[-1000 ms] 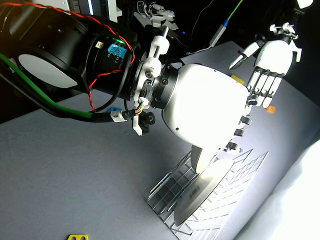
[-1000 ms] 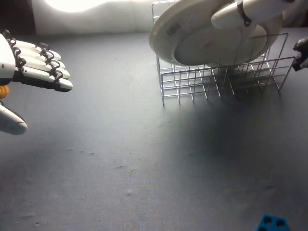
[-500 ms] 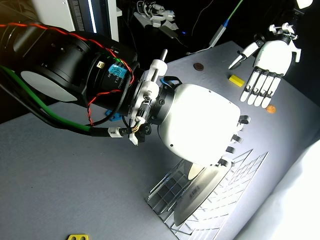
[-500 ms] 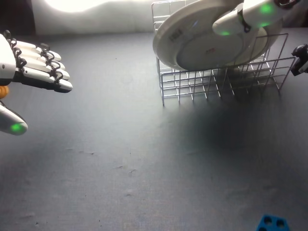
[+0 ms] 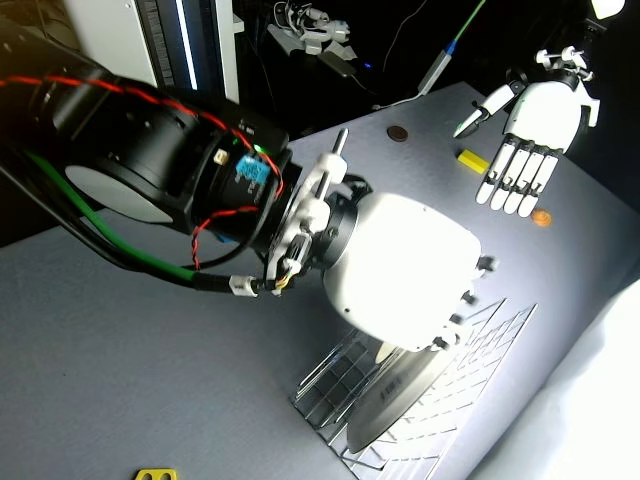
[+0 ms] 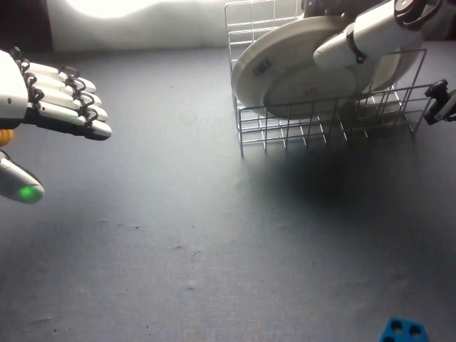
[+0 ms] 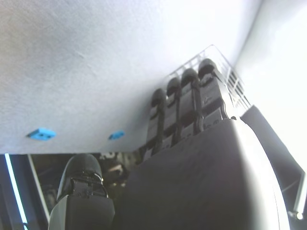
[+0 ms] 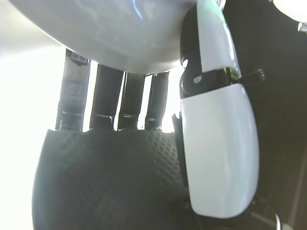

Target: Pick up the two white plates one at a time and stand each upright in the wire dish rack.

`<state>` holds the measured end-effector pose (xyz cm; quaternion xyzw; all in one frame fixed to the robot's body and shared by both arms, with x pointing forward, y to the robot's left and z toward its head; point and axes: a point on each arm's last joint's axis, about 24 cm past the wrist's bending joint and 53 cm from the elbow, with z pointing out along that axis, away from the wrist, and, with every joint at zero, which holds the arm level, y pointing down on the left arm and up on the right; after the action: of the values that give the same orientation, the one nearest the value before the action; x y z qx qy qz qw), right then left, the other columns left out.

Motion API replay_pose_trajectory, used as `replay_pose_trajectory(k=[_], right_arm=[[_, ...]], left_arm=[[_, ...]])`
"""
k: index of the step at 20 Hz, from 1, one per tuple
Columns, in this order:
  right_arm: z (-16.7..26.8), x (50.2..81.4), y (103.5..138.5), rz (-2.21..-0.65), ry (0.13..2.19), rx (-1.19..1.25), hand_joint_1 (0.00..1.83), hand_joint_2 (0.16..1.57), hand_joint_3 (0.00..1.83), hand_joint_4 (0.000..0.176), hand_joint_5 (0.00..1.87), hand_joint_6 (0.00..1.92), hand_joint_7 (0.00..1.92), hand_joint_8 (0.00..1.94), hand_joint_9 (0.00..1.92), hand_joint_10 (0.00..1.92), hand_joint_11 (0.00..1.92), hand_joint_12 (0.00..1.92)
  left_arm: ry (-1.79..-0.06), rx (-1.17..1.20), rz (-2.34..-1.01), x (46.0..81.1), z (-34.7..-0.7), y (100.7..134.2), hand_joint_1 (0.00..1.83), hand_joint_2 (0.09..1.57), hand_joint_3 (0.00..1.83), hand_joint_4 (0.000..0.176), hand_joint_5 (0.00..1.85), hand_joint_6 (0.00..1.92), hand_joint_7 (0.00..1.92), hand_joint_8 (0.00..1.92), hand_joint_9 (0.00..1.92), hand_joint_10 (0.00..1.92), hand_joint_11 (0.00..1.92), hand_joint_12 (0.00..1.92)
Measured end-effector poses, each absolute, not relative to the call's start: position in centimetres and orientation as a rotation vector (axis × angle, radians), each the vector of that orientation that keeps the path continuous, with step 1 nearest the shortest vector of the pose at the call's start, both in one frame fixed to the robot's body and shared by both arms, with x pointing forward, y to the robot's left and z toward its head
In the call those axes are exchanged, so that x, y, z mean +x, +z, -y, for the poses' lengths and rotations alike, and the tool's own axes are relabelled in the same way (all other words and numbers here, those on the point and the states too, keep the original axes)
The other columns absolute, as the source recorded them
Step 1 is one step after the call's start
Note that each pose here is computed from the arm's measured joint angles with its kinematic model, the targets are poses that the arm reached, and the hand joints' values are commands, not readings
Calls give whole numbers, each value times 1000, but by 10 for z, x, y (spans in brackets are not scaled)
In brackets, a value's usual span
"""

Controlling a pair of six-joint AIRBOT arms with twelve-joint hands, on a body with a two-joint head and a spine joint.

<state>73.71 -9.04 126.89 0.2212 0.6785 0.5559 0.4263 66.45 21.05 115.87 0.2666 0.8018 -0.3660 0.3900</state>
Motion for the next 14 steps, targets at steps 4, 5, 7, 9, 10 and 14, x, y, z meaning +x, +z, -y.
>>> replay_pose_trajectory(k=[4, 5, 7, 9, 10, 14], right_arm=[[88, 740, 1265, -1694, 1388, 552, 1220, 1108, 0, 24, 989, 1018, 1030, 872, 1251, 9, 768, 985], [88, 740, 1263, -1695, 1385, 550, 1219, 1111, 1, 23, 982, 1031, 1020, 886, 1246, 6, 761, 985], [86, 739, 1261, -1694, 1386, 546, 1213, 1121, 1, 25, 958, 1064, 1000, 923, 1236, 2, 737, 982], [84, 739, 1258, -1698, 1382, 539, 1212, 1124, 1, 22, 958, 1072, 994, 925, 1230, 0, 735, 981], [83, 739, 1256, -1698, 1379, 536, 1216, 1117, 0, 22, 970, 1053, 1014, 893, 1248, 6, 770, 948], [81, 738, 1252, -1698, 1371, 515, 1208, 1133, 2, 19, 930, 1120, 986, 935, 1227, 5, 739, 928]], left_arm=[[-931, 677, -2038, 664, -210, 1159, 0, 1124, 0, 0, 105, 11, 86, 12, 60, 8, 0, 0], [-931, 678, -2038, 664, -210, 1159, 0, 1125, 0, 0, 110, 12, 90, 12, 63, 9, 2, 1], [-930, 679, -2038, 664, -210, 1158, 0, 1125, 0, 0, 92, 3, 73, 3, 54, 4, 1, 1], [-931, 678, -2038, 664, -210, 1159, 0, 1125, 0, 0, 102, 6, 71, 2, 53, 2, 4, 2], [-931, 678, -2038, 664, -210, 1159, 0, 1127, 0, 0, 103, 6, 71, 1, 50, 1, 4, 2], [-931, 678, -2038, 664, -210, 1159, 0, 1129, 0, 0, 142, 15, 114, 13, 86, 11, 27, 13]])
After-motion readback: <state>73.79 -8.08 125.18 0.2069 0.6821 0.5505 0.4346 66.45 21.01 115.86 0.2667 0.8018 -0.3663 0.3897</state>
